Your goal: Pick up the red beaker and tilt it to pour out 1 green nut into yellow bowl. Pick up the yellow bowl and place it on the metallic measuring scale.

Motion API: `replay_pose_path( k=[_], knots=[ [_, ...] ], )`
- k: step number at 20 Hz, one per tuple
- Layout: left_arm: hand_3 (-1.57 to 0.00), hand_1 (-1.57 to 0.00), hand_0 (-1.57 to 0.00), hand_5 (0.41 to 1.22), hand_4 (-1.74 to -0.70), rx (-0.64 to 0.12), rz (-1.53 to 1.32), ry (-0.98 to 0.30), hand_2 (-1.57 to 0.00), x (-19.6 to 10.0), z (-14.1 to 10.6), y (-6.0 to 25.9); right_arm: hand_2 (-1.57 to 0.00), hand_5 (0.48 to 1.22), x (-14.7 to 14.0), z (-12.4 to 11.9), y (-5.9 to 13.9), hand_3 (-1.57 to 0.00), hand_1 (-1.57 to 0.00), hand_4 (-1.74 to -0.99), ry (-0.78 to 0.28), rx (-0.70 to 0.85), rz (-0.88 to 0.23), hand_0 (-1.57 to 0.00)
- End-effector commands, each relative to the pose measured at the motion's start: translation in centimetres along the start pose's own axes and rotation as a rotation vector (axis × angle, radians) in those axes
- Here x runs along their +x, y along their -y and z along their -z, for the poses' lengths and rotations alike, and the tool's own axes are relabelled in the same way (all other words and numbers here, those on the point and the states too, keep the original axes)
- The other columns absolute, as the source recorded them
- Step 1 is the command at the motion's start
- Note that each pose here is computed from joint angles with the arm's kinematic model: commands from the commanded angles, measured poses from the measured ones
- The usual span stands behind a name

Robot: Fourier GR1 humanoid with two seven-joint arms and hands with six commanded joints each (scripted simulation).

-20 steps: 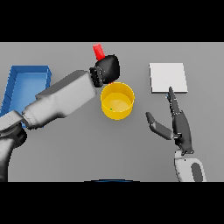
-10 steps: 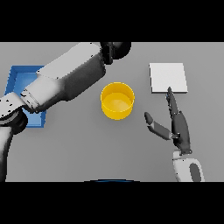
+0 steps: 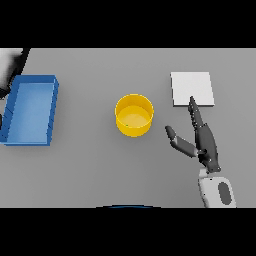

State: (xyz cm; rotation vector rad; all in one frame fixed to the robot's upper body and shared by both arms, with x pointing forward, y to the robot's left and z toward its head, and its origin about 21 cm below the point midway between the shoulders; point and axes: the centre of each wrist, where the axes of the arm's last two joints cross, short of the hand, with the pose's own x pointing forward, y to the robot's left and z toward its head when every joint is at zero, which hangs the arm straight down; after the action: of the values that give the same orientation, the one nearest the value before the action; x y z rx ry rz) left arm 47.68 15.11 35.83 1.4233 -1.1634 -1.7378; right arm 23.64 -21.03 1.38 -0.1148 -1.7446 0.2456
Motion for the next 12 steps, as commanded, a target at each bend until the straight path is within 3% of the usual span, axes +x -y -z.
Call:
replay_pose_path(
  k=[1,5,8,12],
  knots=[
    [-1.51,-1.57,-1.57,1.221,-1.74,-0.007,-0.158,-0.024,-1.57,-2.0,-0.3,0.7,0.00,0.578,0.0,0.4,-0.1,0.00,0.00,-1.114,-0.009,-0.002,0.002,0.00],
    [-1.54,-1.57,-1.57,1.221,-1.74,0.005,-0.608,-0.186,-1.57,-8.7,-2.0,6.9,0.00,0.601,0.2,0.1,-0.3,0.00,0.00,-1.125,0.024,0.010,-0.009,0.00],
    [-1.56,-1.57,-1.57,1.221,-1.74,-0.022,-0.788,-0.375,-1.57,-9.8,-2.8,13.4,0.00,0.621,0.0,0.6,0.0,0.00,0.00,-1.132,0.007,0.019,-0.035,0.00],
    [-1.57,-1.57,-1.57,1.221,-1.74,0.006,-0.999,-0.571,-1.57,-10.5,-4.4,19.4,0.00,0.640,-0.2,0.3,-0.1,0.00,0.00,-1.133,0.007,0.042,-0.036,0.00]
  ],
)
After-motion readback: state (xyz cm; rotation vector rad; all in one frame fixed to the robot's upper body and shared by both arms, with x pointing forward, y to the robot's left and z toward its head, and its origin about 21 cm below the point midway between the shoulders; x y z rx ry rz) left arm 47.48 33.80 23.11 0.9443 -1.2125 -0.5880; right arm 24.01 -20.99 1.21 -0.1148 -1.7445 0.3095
